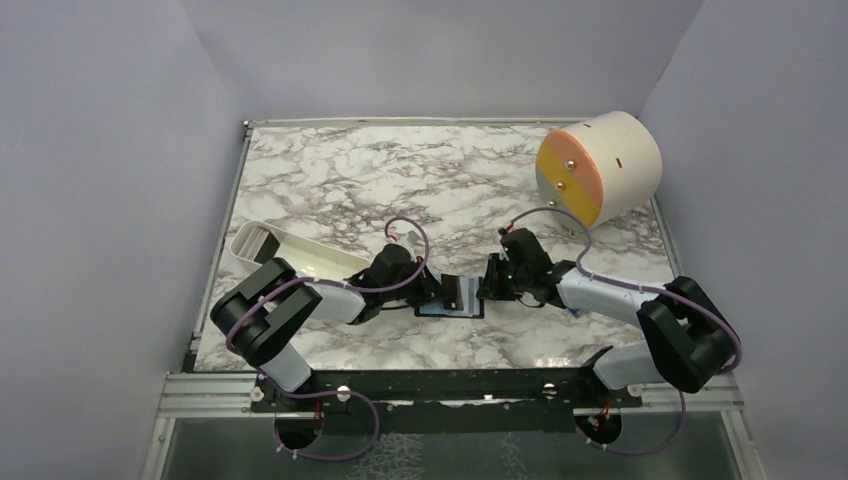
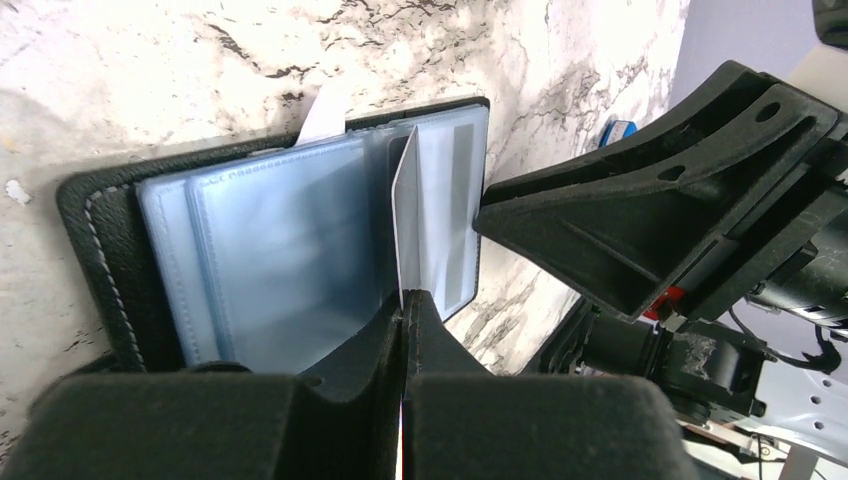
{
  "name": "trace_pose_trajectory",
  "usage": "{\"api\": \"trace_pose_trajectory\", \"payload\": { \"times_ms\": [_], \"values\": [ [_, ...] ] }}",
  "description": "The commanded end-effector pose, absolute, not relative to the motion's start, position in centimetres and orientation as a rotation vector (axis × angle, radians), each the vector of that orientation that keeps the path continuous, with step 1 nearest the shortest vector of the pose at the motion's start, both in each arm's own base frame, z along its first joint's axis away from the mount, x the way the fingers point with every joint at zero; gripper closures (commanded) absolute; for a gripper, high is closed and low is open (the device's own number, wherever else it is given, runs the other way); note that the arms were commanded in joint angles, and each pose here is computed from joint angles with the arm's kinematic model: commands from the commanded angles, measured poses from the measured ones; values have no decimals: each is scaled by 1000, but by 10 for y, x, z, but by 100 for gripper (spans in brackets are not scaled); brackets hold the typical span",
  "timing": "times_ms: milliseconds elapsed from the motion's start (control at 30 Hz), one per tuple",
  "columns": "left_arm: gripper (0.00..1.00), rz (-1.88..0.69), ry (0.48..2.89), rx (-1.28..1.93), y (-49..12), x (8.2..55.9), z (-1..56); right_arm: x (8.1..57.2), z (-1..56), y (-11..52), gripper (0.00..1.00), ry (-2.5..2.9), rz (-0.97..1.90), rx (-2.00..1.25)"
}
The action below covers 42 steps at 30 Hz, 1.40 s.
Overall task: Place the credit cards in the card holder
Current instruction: Insert the credit card into the card holder.
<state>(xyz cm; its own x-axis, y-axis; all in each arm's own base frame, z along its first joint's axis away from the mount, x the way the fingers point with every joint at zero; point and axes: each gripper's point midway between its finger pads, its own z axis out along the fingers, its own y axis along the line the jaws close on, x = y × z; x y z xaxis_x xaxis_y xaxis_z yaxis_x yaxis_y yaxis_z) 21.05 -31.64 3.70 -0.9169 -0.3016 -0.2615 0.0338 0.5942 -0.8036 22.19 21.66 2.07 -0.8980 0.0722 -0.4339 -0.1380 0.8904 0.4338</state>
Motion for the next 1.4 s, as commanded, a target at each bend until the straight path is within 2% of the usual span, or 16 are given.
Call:
{"api": "trace_pose_trajectory", "payload": {
  "times_ms": [0, 133, 267, 433, 467, 533, 667, 1367],
  "values": [
    [100, -1193, 2461, -216, -317, 212, 28, 204, 21, 230, 79, 2642, 797, -11],
    [99, -1217, 2475, -187, -323, 209, 28, 204, 20, 229, 79, 2641, 794, 4],
    [82, -1209, 2460, -179, -318, 208, 31, 208, 23, 225, 79, 2627, 754, 0],
    [70, -1176, 2474, -143, -315, 208, 30, 213, 24, 222, 79, 2618, 716, -13],
    [73, -1170, 2478, -139, -315, 208, 30, 213, 23, 221, 79, 2618, 710, -14],
    [86, -1166, 2484, -137, -314, 207, 28, 213, 22, 220, 79, 2618, 699, -15],
    [100, -1168, 2496, -130, -313, 204, 27, 214, 22, 218, 79, 2614, 680, -20],
    [100, -1196, 2626, -46, -306, 190, 14, 224, 25, 215, 79, 2594, 622, -41]
  ]
}}
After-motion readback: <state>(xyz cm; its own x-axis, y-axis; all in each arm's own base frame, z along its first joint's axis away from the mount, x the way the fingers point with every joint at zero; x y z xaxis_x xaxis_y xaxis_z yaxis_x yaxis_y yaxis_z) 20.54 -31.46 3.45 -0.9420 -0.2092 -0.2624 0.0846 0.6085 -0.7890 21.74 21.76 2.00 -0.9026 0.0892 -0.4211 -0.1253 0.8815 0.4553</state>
